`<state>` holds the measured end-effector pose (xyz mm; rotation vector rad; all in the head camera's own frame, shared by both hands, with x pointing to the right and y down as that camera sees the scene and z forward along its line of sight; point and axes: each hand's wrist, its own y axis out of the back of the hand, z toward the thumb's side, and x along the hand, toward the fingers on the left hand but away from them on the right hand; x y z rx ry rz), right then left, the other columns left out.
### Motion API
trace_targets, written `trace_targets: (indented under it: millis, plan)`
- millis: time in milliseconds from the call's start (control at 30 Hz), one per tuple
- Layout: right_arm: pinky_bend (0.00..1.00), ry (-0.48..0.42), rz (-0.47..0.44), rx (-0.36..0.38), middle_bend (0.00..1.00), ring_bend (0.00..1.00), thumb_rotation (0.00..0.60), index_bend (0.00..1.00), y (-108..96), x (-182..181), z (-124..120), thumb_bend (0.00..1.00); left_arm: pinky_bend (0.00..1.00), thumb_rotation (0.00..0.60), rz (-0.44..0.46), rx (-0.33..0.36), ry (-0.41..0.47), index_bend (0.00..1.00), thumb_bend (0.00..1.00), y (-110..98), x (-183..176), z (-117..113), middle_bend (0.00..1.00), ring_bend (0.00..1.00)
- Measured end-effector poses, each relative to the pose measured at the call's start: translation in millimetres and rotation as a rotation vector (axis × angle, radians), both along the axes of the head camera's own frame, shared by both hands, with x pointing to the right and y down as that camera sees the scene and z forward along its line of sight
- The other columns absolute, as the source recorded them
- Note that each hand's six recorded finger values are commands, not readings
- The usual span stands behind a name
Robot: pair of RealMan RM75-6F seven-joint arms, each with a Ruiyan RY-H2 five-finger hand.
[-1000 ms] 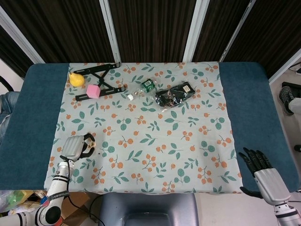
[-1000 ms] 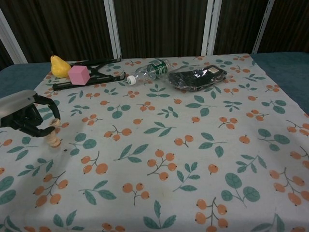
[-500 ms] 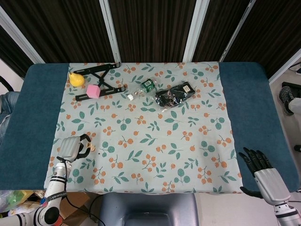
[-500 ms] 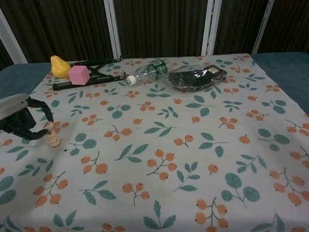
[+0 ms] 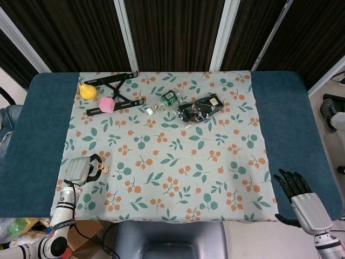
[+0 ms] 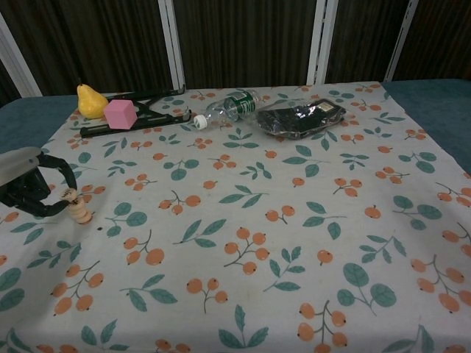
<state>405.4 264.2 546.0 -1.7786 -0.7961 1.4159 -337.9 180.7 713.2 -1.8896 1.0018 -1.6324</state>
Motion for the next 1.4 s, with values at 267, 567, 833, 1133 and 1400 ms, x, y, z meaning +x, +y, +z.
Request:
trace_targets:
  millis: [267, 567, 833, 1133, 1400]
  plan:
    - [0.06, -0.001, 0.000, 0.000, 0.00, 0.00, 0.600, 0.00, 0, 0, 0, 0.20, 1.00, 0.600, 0.008, -0.003, -0.001, 0.43, 0.39, 2, 2, 0, 1.00, 1.00]
    - [0.06, 0.002, 0.000, 0.000, 0.00, 0.00, 0.600, 0.00, 0, 0, 0, 0.20, 1.00, 0.600, 0.007, -0.016, -0.010, 0.41, 0.39, 3, -1, 3, 1.00, 1.00]
    - [0.06, -0.001, 0.001, 0.002, 0.00, 0.00, 0.600, 0.00, 0, 0, 0, 0.20, 1.00, 0.600, 0.007, 0.000, 0.013, 0.40, 0.39, 3, 1, -4, 1.00, 1.00]
    - [0.06, 0.006, -0.003, 0.000, 0.00, 0.00, 0.600, 0.00, 1, 1, 0, 0.20, 0.45, 0.600, 0.043, 0.153, 0.110, 0.14, 0.39, 6, -1, -52, 0.37, 0.33]
    - [0.06, 0.021, -0.017, -0.003, 0.00, 0.00, 0.600, 0.00, 2, -4, 5, 0.20, 0.00, 0.600, 0.105, 0.292, 0.197, 0.05, 0.38, 78, -42, -120, 0.05, 0.00]
